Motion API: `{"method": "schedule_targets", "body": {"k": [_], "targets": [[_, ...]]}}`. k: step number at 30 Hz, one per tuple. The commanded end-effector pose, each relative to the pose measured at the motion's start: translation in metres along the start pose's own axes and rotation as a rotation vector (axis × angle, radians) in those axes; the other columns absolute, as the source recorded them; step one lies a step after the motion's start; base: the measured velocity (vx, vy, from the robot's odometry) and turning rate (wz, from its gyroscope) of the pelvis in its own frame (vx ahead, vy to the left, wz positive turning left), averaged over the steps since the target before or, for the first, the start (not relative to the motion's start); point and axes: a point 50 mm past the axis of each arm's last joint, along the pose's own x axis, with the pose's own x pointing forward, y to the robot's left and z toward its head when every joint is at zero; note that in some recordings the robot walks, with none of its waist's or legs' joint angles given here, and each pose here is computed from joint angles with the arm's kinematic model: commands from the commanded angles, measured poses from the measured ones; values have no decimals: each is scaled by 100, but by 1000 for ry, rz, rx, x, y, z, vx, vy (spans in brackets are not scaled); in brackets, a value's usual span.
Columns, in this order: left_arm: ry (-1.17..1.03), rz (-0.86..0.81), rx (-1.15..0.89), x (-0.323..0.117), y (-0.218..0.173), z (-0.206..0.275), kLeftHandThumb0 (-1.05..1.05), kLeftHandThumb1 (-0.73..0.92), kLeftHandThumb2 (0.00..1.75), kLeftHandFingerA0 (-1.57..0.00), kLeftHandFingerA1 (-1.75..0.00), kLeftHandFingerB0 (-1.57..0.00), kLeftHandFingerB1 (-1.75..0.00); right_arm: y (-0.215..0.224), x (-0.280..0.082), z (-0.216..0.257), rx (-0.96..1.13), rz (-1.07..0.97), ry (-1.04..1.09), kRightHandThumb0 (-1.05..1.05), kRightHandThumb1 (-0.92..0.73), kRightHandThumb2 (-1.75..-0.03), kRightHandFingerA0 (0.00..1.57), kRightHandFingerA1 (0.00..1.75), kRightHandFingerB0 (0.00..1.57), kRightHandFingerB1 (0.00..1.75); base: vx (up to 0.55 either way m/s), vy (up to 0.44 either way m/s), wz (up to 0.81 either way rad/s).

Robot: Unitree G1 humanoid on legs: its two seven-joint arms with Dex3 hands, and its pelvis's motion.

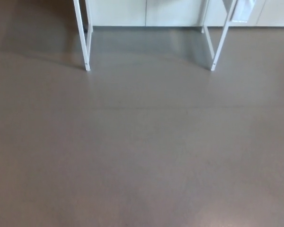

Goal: The robot walk towards a table in front and uses its left hand to pickup a tennis ball on the left side and put it in a container on the right hand side

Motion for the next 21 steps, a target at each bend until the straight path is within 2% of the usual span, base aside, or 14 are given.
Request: {"method": "schedule_targets", "body": {"k": [1, 4, 8, 9, 14, 15, 16, 18, 19, 21], "targets": [[2, -6, 32, 1, -2, -2, -16, 51, 92, -22, -52, -11, -45, -17, 3, 6, -39, -46, -24, -76, -67, -101, 13, 56, 0, 30, 225, -228, 14], [4, -6, 30, 1, -2, -2, -16, 51, 92, -22, -52, -11, -45, -17, 3, 6, -41, -46, -24, -76, -67, -101, 13, 56, 0, 30, 142, -240, 34], [-52, 5, -70, 4, -13, 1, -13, 50, 92, -21, -53, -12, -46, -12, 10, 12, -7, -31, -33, -78, -67, -101, 10, 54, 0, 31, 123, -101, -4], [-59, 3, -75, 4, -18, 1, -22, 67, 63, -30, -39, -20, -31, -10, 10, 13, -9, -25, -37, -75, -66, -99, 16, 56, 0, 33, 160, -14, -6], [-63, 1, -79, 3, -23, 1, -22, 67, 63, -30, -39, -20, -31, -6, 10, 12, -14, -15, -41, -75, -66, -99, 16, 56, 0, 33, 145, 106, -12], [-85, -11, -91, 0, -33, 0, -24, 63, 63, -29, -39, -20, -32, 8, 7, 9, 19, 6, -32, -68, -88, -69, 15, 50, 2, 26, 197, 195, -17], [-92, -11, -94, -1, -36, 0, -16, 46, 90, -19, -52, -11, -47, 11, 7, 10, 37, 9, -38, -69, -87, -69, 15, 50, 3, 26, 248, 220, 0], [-94, -11, -94, -2, -36, 0, -16, 46, 90, -19, -52, -11, -47, 12, 7, 10, 44, 9, -41, -69, -87, -69, 15, 50, 3, 26, 291, 315, -15], [-83, -4, -81, -5, -35, -4, -22, 65, 63, -28, -38, -19, -31, 17, 1, 8, 37, 28, -53, -74, -66, -99, 15, 56, 0, 33, 232, 163, -11], [-73, 1, -58, -7, -34, -7, -22, 66, 63, -29, -38, -19, -31, 18, -2, 7, -9, 45, -64, -78, -70, -102, 10, 55, 0, 29, 217, 123, 7]]}}
